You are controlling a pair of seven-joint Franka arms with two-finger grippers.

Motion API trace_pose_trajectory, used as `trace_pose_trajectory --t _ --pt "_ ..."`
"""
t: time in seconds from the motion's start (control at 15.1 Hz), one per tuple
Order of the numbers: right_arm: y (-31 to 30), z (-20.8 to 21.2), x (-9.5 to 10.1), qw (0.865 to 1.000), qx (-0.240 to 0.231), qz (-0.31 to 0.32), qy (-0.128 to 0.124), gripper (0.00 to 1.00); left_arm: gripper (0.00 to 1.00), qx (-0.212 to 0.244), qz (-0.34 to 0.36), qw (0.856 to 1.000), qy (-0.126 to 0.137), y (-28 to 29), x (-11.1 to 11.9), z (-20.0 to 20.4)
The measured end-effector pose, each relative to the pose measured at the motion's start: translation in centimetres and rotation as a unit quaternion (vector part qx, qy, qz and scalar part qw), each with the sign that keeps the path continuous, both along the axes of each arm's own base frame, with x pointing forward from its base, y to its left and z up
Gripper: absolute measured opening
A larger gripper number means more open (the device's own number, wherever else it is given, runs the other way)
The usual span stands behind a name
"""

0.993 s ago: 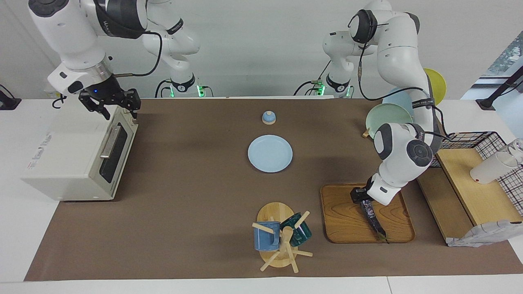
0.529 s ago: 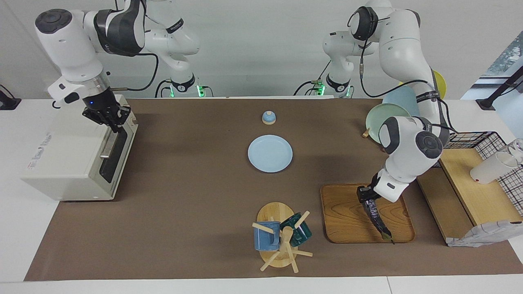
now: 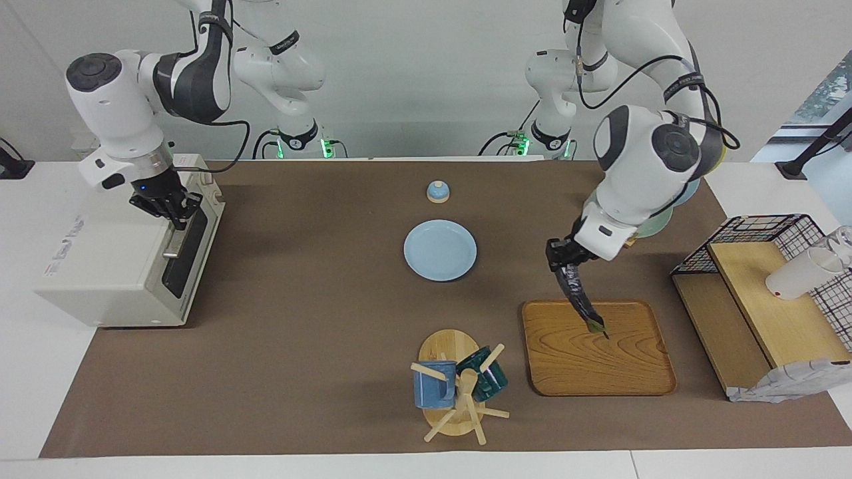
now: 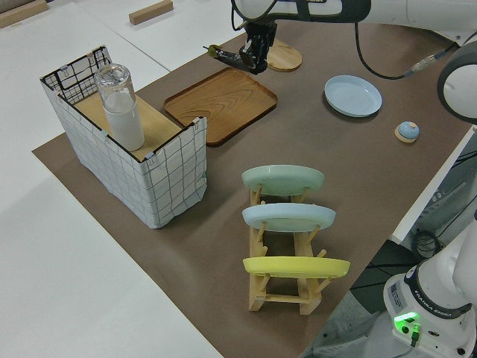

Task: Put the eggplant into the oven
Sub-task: 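Carry the eggplant with the left gripper over the light blue plate, then lower the eggplant onto the plate while the right gripper reaches the oven door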

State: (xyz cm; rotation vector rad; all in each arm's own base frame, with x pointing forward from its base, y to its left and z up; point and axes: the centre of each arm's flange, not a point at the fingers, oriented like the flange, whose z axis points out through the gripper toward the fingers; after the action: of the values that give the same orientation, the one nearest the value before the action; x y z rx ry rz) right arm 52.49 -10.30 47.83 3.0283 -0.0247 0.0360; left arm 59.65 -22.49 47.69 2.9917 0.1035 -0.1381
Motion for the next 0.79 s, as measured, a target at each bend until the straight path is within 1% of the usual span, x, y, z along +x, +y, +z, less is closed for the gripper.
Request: trace_pose_trajectory --t 0.13,0.26,0.4,0.6,0.79 --pt "0.0 -0.7 -0.1 1.0 -0.001 0.001 0.006 0.01 0.43 0.001 -0.014 1.0 0.006 -4.6 -2.7 -0.3" --pt "0.0 -0.8 -0.2 1.0 -0.001 0.002 0.004 0.01 0.43 -0.003 -0.03 1.0 -0.006 -8.8 -5.3 -1.7" --pt "0.2 -0.9 -0.2 1.0 -0.002 0.003 0.003 0.01 0.43 -0.003 -0.051 0.999 -0.013 -12.1 -8.1 -4.2" --pt "1.0 -1.1 -0.1 1.0 -0.001 -0.002 0.003 0.01 0.43 -0.004 -0.072 0.997 -0.021 -14.9 -11.3 -8.1" --pt "3.4 -2.1 0.0 1.0 0.0 -0.012 0.001 0.01 0.43 0.003 -0.085 0.996 -0.016 -15.7 -13.6 -11.1"
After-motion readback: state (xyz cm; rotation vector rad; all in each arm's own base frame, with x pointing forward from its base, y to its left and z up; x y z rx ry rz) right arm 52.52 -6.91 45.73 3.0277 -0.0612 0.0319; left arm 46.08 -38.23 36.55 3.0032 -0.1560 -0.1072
